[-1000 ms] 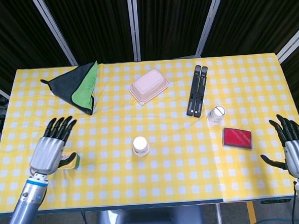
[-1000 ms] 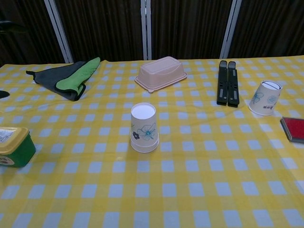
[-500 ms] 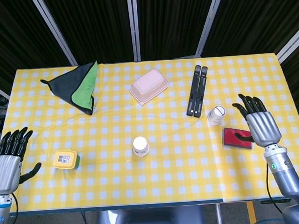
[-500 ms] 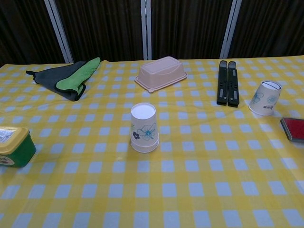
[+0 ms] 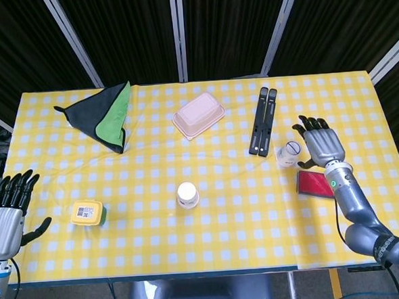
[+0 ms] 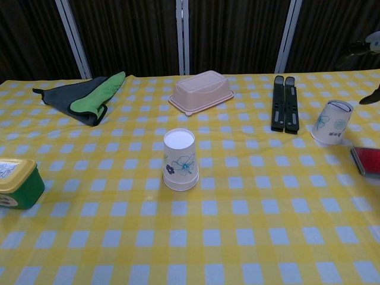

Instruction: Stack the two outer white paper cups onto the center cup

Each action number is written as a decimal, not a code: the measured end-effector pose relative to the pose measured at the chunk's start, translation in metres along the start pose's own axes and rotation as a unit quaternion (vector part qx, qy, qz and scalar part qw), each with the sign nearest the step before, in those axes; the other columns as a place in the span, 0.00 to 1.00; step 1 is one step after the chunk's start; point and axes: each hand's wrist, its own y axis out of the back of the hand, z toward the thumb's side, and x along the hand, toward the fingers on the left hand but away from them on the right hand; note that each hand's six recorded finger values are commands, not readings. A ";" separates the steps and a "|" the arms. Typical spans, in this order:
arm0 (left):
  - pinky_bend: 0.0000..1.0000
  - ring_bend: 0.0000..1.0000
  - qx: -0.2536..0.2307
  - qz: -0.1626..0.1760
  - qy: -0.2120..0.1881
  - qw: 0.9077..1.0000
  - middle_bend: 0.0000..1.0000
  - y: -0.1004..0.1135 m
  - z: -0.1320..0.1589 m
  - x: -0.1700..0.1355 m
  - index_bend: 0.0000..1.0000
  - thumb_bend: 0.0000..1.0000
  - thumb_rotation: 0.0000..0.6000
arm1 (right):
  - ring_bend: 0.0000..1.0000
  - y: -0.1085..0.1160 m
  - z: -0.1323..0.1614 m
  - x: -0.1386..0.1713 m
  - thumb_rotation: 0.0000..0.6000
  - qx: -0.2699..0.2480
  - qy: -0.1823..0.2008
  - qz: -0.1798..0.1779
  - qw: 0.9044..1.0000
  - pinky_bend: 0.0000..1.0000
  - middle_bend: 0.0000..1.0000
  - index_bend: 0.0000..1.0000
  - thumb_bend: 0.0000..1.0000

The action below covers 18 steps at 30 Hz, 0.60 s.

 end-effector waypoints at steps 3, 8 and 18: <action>0.00 0.00 0.000 0.001 0.000 1.000 0.00 0.001 0.000 0.001 0.00 0.24 1.00 | 0.00 0.000 0.000 -0.008 1.00 0.004 -0.005 0.011 1.000 0.00 0.00 0.21 0.11; 0.00 0.00 -0.001 0.002 0.003 1.000 0.00 0.001 -0.001 0.001 0.00 0.24 1.00 | 0.00 -0.008 -0.001 -0.013 1.00 0.016 -0.008 0.035 0.999 0.00 0.00 0.24 0.13; 0.00 0.00 -0.002 0.001 -0.001 1.000 0.00 -0.002 0.000 0.003 0.00 0.24 1.00 | 0.00 -0.026 -0.007 -0.026 1.00 0.020 -0.020 0.053 0.998 0.00 0.00 0.25 0.13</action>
